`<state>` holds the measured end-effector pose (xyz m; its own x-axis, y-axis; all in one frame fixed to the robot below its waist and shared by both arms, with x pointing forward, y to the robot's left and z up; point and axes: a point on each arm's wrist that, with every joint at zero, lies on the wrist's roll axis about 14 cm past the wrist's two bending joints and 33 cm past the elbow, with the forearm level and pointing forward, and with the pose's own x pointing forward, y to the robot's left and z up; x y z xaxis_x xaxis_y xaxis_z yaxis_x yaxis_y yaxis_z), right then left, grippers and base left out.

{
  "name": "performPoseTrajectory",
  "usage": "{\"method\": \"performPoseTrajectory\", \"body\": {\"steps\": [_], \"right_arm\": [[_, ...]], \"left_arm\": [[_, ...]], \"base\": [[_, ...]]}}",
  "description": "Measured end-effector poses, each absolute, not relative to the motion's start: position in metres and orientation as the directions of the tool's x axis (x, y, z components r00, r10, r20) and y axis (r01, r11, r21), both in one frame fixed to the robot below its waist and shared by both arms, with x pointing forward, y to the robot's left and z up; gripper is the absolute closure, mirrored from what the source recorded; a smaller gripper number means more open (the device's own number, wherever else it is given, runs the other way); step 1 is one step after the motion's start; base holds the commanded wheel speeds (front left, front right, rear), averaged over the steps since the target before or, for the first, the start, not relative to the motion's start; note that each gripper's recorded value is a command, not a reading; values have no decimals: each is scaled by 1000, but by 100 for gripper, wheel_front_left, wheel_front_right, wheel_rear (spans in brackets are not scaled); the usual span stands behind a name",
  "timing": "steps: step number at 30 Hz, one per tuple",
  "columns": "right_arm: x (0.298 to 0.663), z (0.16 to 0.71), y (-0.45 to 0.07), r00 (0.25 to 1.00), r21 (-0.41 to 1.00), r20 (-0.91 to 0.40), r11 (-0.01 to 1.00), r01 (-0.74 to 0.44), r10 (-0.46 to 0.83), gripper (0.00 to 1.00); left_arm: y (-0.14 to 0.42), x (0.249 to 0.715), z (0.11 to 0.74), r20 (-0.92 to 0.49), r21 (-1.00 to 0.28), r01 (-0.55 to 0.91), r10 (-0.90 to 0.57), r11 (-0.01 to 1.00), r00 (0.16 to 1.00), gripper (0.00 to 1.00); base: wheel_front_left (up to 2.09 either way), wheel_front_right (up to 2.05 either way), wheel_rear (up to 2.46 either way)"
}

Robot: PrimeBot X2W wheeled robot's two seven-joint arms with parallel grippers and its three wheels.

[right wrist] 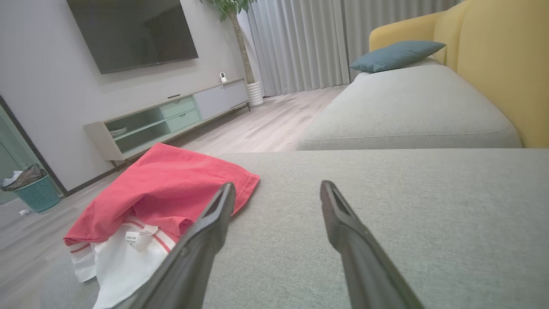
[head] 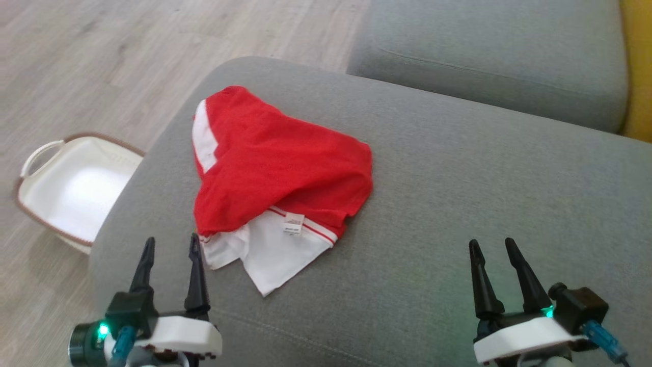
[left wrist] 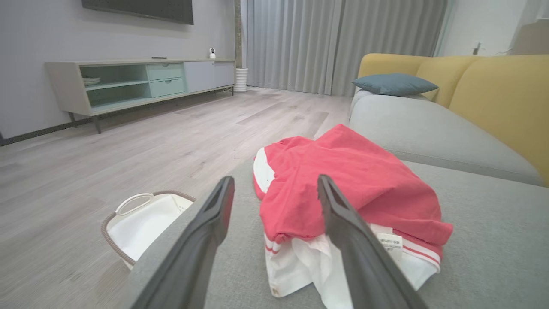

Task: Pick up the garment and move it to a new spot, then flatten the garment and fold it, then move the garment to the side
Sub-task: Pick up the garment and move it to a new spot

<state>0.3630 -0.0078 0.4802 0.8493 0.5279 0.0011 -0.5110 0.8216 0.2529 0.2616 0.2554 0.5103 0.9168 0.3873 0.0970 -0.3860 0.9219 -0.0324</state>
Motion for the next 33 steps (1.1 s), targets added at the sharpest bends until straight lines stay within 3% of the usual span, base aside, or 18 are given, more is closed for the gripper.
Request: {"method": "performPoseTrajectory", "body": {"steps": [10,16,23,33], "right_arm": [[361,475,4,830,266,-12,802,-535,558,0],[375,466,-14,860,256,-35,836,-485,509,0],[425,469,-41,910,214,6,889,-405,414,0],[457,430,-92,960,178,-61,949,-259,273,0]], "left_arm": [[265,256,512,101,-23,-416,416,909,904,0],[270,271,506,73,24,-390,388,920,919,0],[276,343,511,60,121,-246,241,962,969,0],[266,450,462,-274,159,-1,45,987,961,0]], "base": [[0,0,0],[0,0,0],[0,0,0],[0,0,0]]}}
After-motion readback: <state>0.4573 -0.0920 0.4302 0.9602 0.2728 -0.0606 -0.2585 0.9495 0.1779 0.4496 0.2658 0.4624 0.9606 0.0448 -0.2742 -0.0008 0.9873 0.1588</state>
